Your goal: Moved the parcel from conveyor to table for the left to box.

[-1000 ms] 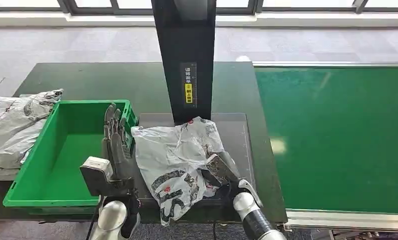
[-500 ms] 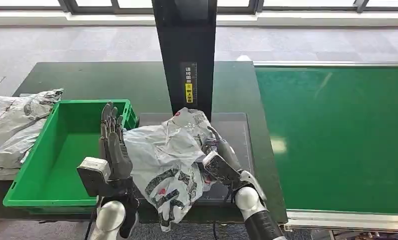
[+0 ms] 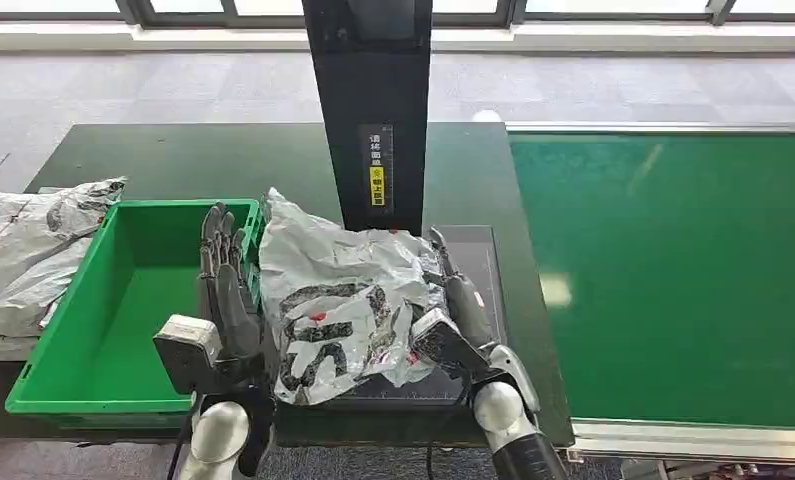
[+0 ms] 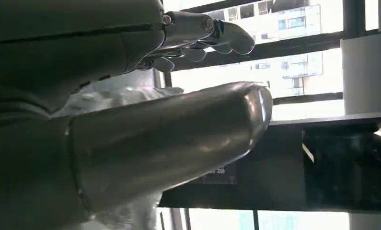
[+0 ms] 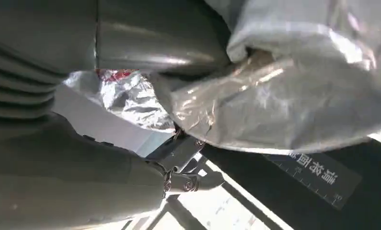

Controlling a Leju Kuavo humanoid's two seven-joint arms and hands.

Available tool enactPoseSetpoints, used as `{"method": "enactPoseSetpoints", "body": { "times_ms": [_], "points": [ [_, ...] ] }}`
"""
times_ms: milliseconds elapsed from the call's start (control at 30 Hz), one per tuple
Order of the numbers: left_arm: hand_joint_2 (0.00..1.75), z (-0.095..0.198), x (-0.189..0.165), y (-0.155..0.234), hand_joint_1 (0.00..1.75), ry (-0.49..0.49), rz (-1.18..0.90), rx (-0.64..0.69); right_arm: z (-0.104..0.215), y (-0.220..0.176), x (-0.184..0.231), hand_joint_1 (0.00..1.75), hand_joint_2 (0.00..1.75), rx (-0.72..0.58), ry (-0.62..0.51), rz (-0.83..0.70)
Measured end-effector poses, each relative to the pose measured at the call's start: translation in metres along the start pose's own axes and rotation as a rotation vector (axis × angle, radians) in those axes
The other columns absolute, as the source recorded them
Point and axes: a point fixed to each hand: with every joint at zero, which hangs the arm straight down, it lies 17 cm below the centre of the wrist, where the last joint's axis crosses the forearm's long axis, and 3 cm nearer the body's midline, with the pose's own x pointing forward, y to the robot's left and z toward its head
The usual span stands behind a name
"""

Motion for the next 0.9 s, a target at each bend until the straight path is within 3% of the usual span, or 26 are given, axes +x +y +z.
{"method": "enactPoseSetpoints", "body": {
  "times_ms": [500, 900],
  "points": [
    [0.00, 0.000, -0.002, 0.003, 0.00, 0.004, -0.019, 0.017, 0.018, -0.014, -0.023, 0.00, 0.00, -0.059, 0.094, 0.127],
    [0.00, 0.000, -0.004, 0.007, 0.00, 0.012, -0.005, 0.037, 0.028, -0.010, -0.054, 0.00, 0.00, 0.014, 0.224, 0.309]
  ]
}}
